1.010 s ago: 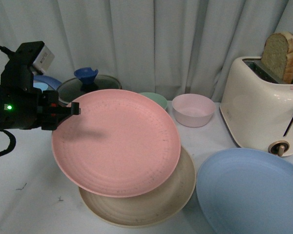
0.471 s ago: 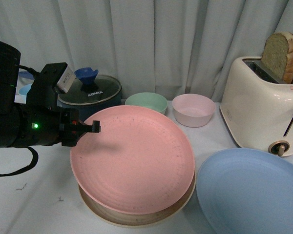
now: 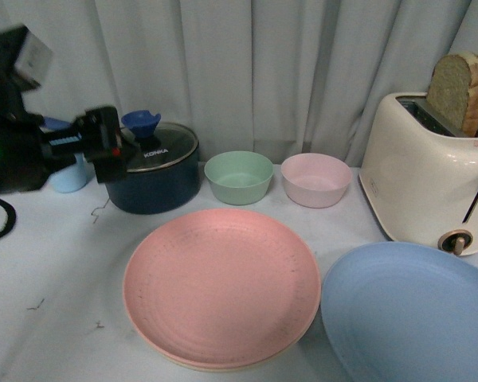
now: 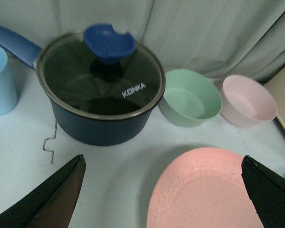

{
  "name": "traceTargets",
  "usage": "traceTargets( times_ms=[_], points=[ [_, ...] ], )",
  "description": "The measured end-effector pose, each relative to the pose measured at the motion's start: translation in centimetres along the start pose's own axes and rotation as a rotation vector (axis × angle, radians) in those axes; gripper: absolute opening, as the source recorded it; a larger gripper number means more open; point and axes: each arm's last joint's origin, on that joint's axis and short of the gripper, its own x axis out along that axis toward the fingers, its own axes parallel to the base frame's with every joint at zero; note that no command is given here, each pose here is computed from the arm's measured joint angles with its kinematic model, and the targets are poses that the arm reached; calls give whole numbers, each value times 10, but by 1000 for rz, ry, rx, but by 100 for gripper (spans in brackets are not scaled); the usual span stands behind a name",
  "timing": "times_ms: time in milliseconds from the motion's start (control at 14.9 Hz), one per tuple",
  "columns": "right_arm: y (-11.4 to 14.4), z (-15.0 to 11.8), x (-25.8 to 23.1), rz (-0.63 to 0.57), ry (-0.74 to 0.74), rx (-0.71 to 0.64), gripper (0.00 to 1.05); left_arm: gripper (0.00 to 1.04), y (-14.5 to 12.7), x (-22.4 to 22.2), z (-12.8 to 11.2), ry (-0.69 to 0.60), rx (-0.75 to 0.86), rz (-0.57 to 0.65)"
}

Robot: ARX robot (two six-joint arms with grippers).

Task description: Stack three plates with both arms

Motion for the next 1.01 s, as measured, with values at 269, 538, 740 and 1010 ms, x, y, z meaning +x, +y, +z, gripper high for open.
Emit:
traceTargets(
  times_ms=[269, 538, 740, 1010],
  points=[
    [0, 0, 0, 0, 0, 0, 98, 82, -8, -65, 21, -348, 100, 143],
    [0, 0, 0, 0, 0, 0, 98, 66, -6, -90, 16, -460, 145, 211],
    [0, 0, 0, 0, 0, 0, 98, 51, -3, -102, 5, -459, 158, 232],
    [0, 0, 0, 0, 0, 0, 98, 35, -1, -111, -13, -414, 169, 232]
  ],
)
